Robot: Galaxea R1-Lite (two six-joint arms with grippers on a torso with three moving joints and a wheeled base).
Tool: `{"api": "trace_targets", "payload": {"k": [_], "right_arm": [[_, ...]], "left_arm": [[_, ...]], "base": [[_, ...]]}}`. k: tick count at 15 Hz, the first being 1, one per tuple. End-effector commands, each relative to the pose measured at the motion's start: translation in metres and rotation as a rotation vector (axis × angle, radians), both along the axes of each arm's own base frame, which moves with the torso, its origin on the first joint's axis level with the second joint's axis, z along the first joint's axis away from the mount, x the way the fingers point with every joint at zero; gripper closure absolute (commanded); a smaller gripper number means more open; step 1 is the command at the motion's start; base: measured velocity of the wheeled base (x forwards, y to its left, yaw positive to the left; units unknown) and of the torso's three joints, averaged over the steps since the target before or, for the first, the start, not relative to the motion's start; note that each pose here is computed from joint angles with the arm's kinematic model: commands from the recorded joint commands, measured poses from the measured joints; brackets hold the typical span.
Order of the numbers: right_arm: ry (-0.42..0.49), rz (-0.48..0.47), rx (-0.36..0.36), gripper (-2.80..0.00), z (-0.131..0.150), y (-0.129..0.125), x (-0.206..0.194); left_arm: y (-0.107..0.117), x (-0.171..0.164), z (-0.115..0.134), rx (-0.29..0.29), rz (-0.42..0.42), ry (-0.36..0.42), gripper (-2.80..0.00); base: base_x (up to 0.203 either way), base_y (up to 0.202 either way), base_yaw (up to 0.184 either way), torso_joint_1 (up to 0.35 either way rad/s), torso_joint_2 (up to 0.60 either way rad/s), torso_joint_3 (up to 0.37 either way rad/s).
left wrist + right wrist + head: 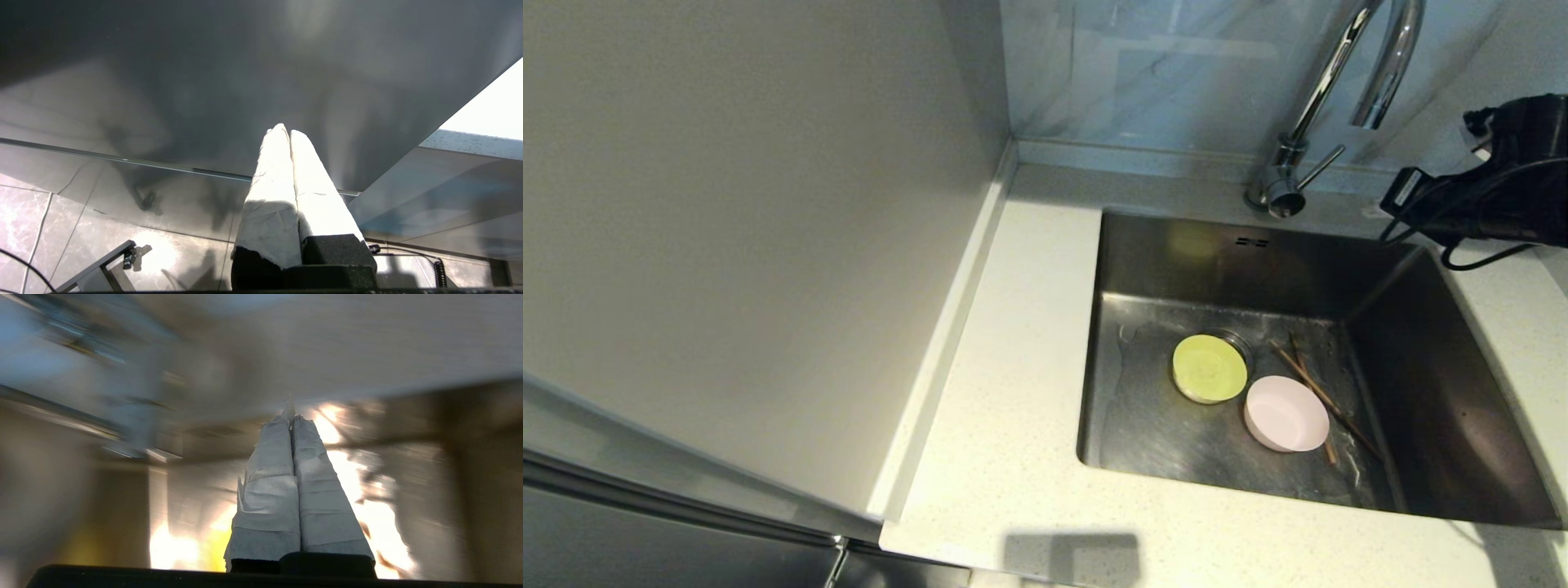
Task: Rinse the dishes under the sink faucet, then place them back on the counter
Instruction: Turn off the faucet, then put a bowl back to the table from the sink
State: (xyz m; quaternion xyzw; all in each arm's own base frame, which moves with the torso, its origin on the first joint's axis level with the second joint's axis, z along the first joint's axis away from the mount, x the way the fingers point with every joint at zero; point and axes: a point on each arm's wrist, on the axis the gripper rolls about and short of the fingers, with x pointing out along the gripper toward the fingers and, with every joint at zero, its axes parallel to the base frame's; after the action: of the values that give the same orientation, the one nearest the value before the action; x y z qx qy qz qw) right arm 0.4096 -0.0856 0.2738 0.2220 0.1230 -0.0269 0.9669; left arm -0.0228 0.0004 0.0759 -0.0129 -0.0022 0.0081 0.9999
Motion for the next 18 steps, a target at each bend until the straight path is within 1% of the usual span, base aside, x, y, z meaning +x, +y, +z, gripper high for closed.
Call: {"api": "trace_targets", "payload": {"k": [1, 2, 3, 4, 5, 7, 11, 14, 15, 16, 18], "right_arm": [[0.072, -0.034, -0.134, 0.0, 0.0, -0.021, -0.028], [0.163, -0.032, -0.213, 0.0, -0.006, -0.031, -0.043], [0.253, -0.014, -0.277, 0.0, -0.011, -0.037, -0.059], [0.327, 0.006, -0.32, 0.0, -0.013, -0.039, -0.074], [0.366, 0.019, -0.333, 0.0, -0.016, -0.038, -0.083], [0.407, 0.047, -0.357, 0.0, -0.023, -0.033, -0.095], [0.482, 0.145, -0.456, 0.0, -0.042, -0.025, -0.113], [0.534, 0.225, -0.509, 0.0, -0.062, -0.019, -0.122], [0.524, 0.244, -0.531, -2.8, -0.067, -0.015, -0.121], [0.505, 0.26, -0.545, -2.8, -0.071, -0.01, -0.117], [0.506, 0.301, -0.549, -2.8, -0.078, 0.001, -0.114]], "left_arm": [[0.0, 0.0, 0.0, 0.0, 0.001, -0.003, 0.0], [0.0, 0.0, 0.0, 0.0, 0.001, -0.003, 0.0], [0.0, 0.0, 0.0, 0.0, 0.001, -0.003, 0.0], [0.0, 0.0, 0.0, 0.0, 0.001, -0.003, 0.0], [0.0, 0.0, 0.0, 0.0, 0.001, -0.003, 0.0], [0.0, 0.0, 0.0, 0.0, 0.001, -0.003, 0.0], [0.0, 0.0, 0.0, 0.0, 0.001, -0.003, 0.0], [0.0, 0.0, 0.0, 0.0, 0.001, -0.003, 0.0], [0.0, 0.0, 0.0, 0.0, 0.001, -0.003, 0.0], [0.0, 0.0, 0.0, 0.0, 0.001, -0.003, 0.0], [0.0, 0.0, 0.0, 0.0, 0.001, -0.003, 0.0]], "base": [[0.0, 0.0, 0.0, 0.0, 0.0, 0.0], [0.0, 0.0, 0.0, 0.0, 0.0, 0.0], [0.0, 0.0, 0.0, 0.0, 0.0, 0.0], [0.0, 0.0, 0.0, 0.0, 0.0, 0.0], [0.0, 0.0, 0.0, 0.0, 0.0, 0.0], [0.0, 0.0, 0.0, 0.0, 0.0, 0.0], [0.0, 0.0, 0.0, 0.0, 0.0, 0.0], [0.0, 0.0, 0.0, 0.0, 0.0, 0.0], [0.0, 0.0, 0.0, 0.0, 0.0, 0.0], [0.0, 0.0, 0.0, 0.0, 0.0, 0.0], [0.0, 0.0, 0.0, 0.0, 0.0, 0.0]]}}
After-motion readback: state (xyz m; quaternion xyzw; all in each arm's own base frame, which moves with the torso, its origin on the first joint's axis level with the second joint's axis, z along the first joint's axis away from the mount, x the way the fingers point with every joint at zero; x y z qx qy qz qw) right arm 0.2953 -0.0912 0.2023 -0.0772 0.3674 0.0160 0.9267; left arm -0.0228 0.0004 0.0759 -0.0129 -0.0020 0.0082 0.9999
